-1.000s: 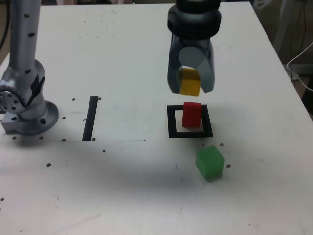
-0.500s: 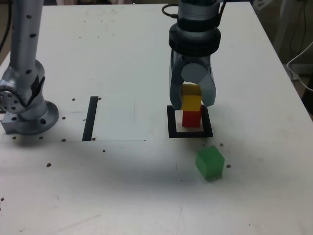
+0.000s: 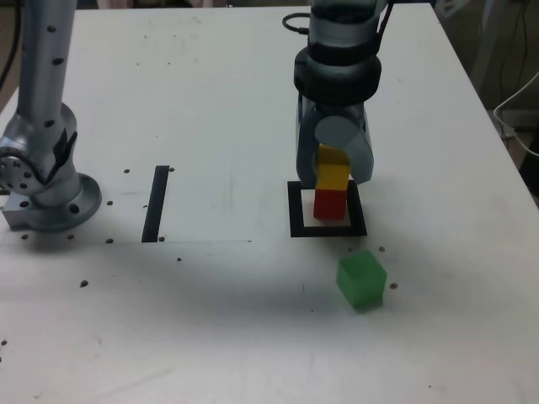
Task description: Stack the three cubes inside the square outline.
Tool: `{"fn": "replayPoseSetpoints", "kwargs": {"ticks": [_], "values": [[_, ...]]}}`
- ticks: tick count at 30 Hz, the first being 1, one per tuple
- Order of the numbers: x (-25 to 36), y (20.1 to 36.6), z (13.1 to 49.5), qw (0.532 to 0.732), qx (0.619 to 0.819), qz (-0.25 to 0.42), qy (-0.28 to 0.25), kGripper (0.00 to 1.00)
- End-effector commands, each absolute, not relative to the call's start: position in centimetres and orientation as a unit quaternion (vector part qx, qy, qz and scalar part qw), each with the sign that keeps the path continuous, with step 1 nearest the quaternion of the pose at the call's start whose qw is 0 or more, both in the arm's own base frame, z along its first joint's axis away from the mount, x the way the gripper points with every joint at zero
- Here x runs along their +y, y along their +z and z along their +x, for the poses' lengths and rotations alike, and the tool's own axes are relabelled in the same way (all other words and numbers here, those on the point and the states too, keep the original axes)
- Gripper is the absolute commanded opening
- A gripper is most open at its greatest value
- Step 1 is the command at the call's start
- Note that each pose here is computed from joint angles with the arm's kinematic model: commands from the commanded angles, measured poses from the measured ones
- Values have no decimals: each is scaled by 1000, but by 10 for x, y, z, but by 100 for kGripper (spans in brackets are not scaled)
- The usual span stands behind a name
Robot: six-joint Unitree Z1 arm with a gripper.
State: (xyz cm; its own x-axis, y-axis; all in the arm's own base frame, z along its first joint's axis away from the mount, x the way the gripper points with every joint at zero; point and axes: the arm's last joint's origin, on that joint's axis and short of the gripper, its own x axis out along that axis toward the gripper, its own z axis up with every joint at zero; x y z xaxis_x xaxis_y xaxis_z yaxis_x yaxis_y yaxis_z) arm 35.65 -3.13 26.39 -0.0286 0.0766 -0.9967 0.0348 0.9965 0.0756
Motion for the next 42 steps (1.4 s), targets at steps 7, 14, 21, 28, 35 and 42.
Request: {"fn": "replayPoseSetpoints", "kwargs": {"ticks": [7,14,21,28,35,42], "values": [[-31,263,356,696,718,27,1,20],[-31,263,356,694,719,29,-8,39],[-29,261,358,693,720,33,-11,88],[-27,264,357,693,719,45,1,100],[-25,266,352,689,723,53,8,100],[-27,281,336,679,731,62,8,100]]}}
